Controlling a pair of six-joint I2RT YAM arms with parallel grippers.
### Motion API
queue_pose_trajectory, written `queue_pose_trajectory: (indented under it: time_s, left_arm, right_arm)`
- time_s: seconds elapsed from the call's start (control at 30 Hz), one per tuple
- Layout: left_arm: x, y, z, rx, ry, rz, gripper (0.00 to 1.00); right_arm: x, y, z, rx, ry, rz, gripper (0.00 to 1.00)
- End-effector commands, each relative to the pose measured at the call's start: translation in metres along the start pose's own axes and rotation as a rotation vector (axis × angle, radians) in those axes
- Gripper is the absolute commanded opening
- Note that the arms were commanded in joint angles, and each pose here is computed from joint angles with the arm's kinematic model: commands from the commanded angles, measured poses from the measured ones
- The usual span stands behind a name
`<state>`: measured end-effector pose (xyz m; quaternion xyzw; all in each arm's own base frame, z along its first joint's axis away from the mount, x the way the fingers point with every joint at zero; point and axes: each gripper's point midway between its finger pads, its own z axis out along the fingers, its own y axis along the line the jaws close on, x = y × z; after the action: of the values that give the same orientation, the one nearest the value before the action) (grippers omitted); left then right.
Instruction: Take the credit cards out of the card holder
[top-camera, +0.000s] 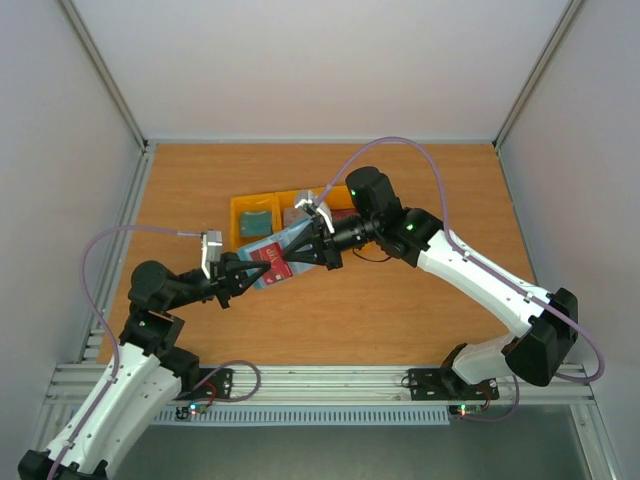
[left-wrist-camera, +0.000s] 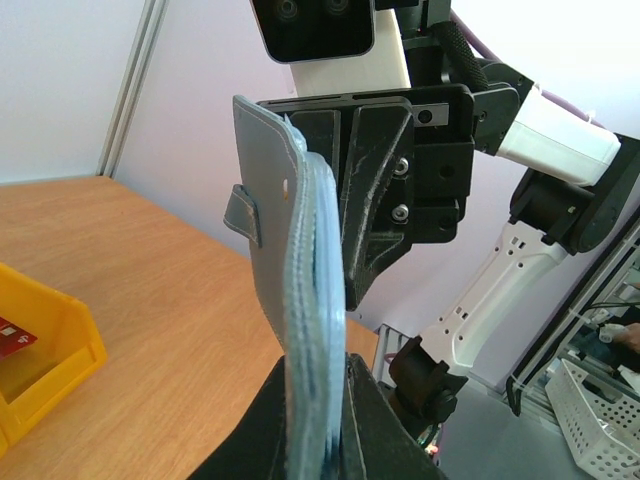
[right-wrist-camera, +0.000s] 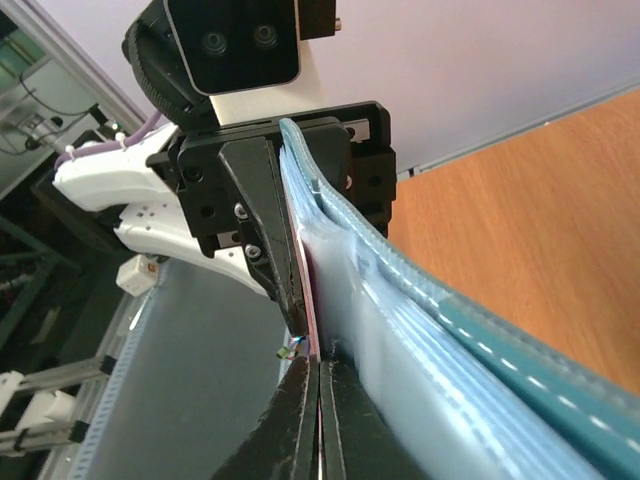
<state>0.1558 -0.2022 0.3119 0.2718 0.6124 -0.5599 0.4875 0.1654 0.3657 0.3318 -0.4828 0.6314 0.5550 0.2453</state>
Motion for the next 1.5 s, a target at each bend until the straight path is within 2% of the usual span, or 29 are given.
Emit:
queue_pose_trajectory:
  time_s: [0.0,0.1,0.2,0.3,0.33,0.47,0.67,0.97,1.1,1.2,1.23,1.37,1.47]
  left_arm:
    - [-0.019,-0.017,0.000,0.052,-0.053,0.098,0.00]
    - [-0.018,-0.018,0.000,0.059,-0.048,0.083,0.00]
    - [-0.016,-0.016,-0.001,0.048,-0.048,0.030,0.15]
    - [-0.015,-0.014,-0.001,0.040,-0.055,-0.006,0.19]
    - [-0.016,-0.014,-0.002,0.040,-0.056,-0.007,0.19]
    - [-0.015,-0.015,-0.002,0.044,-0.056,-0.005,0.07]
    - [-0.016,-0.015,-0.002,0.044,-0.055,-0.008,0.07]
    - [-0.015,-0.014,-0.001,0.041,-0.053,-0.014,0.12]
    - [-0.015,-0.014,-0.001,0.042,-0.053,-0.011,0.01]
    - [-0.015,-0.013,-0.001,0.042,-0.052,-0.007,0.00]
    - [-0.015,-0.013,0.000,0.041,-0.051,-0.007,0.00]
    - [-0.015,-0.013,0.000,0.041,-0.053,-0.003,0.00]
    - [-0.014,-0.012,0.000,0.039,-0.053,-0.002,0.00]
  right_arm:
    - [0.005,0.010,0.015,-0.066,0.027,0.012,0.01]
    - [0.002,0.006,0.016,-0.049,0.017,0.025,0.01]
    - [-0.002,0.004,0.010,-0.026,-0.004,0.021,0.01]
    - [-0.008,-0.005,-0.004,-0.016,-0.047,0.056,0.01]
    - [-0.009,-0.008,-0.008,-0.003,-0.053,0.062,0.01]
    - [-0.009,-0.008,-0.014,0.025,-0.047,0.045,0.01]
    - [-0.007,-0.014,-0.027,0.073,-0.048,0.045,0.01]
    - [-0.003,-0.017,-0.034,0.080,-0.040,0.049,0.01]
    - [-0.004,-0.015,-0.029,0.035,-0.042,0.065,0.01]
    - [-0.002,-0.015,-0.023,0.027,-0.029,0.066,0.01]
    - [-0.001,-0.014,-0.021,0.013,-0.027,0.069,0.03]
    - [-0.003,-0.006,-0.016,-0.061,-0.031,0.069,0.21]
    - [-0.001,-0.006,-0.011,-0.052,-0.020,0.066,0.23]
